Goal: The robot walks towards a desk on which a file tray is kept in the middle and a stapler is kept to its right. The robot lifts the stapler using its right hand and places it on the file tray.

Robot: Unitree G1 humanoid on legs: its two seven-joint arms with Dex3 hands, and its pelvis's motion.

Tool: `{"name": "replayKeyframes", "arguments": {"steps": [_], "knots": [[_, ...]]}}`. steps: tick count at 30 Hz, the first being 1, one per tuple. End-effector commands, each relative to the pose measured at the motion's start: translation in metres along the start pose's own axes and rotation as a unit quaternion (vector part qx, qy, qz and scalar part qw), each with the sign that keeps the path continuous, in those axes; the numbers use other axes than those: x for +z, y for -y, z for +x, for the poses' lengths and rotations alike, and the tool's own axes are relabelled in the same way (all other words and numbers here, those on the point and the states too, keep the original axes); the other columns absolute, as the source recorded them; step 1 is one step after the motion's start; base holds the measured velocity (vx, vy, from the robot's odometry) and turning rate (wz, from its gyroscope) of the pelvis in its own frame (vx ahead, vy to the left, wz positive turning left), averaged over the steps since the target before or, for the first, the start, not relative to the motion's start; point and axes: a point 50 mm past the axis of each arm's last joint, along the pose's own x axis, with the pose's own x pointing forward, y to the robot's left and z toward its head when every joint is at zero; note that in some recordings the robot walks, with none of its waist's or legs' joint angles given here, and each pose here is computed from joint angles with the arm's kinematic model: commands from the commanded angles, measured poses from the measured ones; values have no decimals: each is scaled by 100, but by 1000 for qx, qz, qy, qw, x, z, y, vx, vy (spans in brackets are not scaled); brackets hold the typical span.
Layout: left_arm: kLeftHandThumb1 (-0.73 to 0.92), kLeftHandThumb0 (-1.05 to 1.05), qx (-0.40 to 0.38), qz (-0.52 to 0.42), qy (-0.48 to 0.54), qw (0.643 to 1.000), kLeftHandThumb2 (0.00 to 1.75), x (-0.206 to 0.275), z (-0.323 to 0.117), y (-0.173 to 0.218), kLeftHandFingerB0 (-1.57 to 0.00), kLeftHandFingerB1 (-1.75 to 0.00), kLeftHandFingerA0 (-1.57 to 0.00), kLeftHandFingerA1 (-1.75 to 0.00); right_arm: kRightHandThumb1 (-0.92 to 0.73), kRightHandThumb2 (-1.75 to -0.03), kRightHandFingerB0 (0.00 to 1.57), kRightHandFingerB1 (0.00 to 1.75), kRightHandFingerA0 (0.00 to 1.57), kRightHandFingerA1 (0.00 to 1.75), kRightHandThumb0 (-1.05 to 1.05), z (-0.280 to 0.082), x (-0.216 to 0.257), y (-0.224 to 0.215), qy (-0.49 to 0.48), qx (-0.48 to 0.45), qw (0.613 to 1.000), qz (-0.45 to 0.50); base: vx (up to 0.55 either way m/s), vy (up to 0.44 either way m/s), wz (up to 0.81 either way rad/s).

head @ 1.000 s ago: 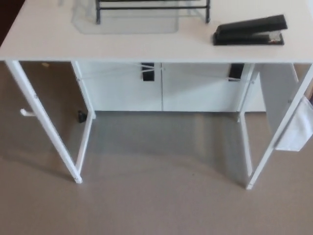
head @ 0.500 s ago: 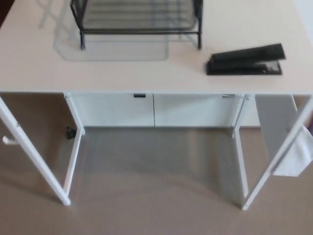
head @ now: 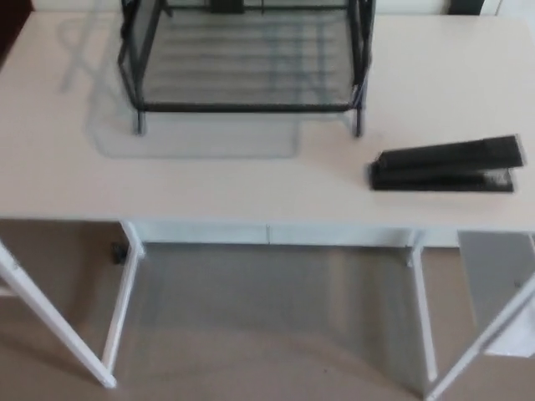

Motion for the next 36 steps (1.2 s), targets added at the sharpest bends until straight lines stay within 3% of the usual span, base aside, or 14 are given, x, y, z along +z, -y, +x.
{"name": "replayKeyframes", "arguments": {"steps": [1,4,5,6,7,9,14,19,25,26,27,28,31,36], "knots": [[48,-105,9,1,13,1000,111,3,-2,-6,0,-61,-16,-87,-55,-56,10,26,39,49,-61,-1,-1,5,8,-16,1000,-8,227,-128,-12],[47,-105,9,2,15,1000,112,6,0,-4,0,-62,-20,-89,-35,-93,0,50,6,51,-35,-1,1,7,6,-11,1000,-5,160,-43,0],[70,-105,9,5,15,1000,76,7,0,-4,0,-70,-18,-112,-45,-76,8,28,37,56,-62,-1,1,7,5,-7,1000,4,91,42,-9],[48,-105,7,6,16,1000,112,7,0,-4,0,-63,-20,-90,-39,-93,0,50,5,51,-34,-1,1,7,5,-6,1000,14,93,88,-16],[72,-105,8,1,17,1000,73,6,0,-4,0,-60,-17,-108,-54,-58,10,22,16,45,-49,-1,1,7,9,-6,1000,22,92,112,-18],[72,-105,11,2,19,1000,73,8,0,-4,0,-62,-18,-109,-39,-94,0,50,4,51,-34,-2,1,7,14,0,1000,25,98,162,-16],[70,-105,8,2,24,1000,75,10,0,-5,0,-80,-18,-115,-55,-56,10,25,29,45,-53,-1,0,6,4,-3,999,34,143,257,-7],[69,-105,5,-1,25,1000,73,12,0,-5,0,-81,-17,-117,-46,-74,8,33,45,61,-61,-2,1,5,13,-7,999,39,73,109,4],[48,-105,10,0,22,1000,113,12,1,-4,0,-66,-20,-90,-36,-90,0,50,3,51,-31,-1,2,6,18,0,996,90,53,-55,6],[48,-105,13,-1,21,1000,112,11,1,-4,0,-61,-20,-89,-49,-57,10,22,16,43,-48,-1,2,5,22,-3,996,82,51,-166,6],[72,-105,12,1,21,1000,75,11,1,-4,0,-60,-19,-110,-37,-91,0,50,3,51,-31,-1,1,4,20,-5,996,82,-40,-185,12],[72,-105,12,1,21,1000,72,10,1,-4,0,-62,-18,-111,-50,-58,9,22,25,45,-49,0,2,5,17,-5,997,74,32,-246,-34],[70,-105,8,2,20,1000,74,10,0,-4,0,-63,-17,-109,-33,-90,0,50,6,51,-34,-1,4,7,12,-1,999,38,31,-192,3],[71,-105,6,6,23,1000,72,9,0,-4,0,-72,-19,-113,-44,-74,6,36,24,51,-61,-1,4,7,8,-7,1000,17,35,-31,-4]]}}
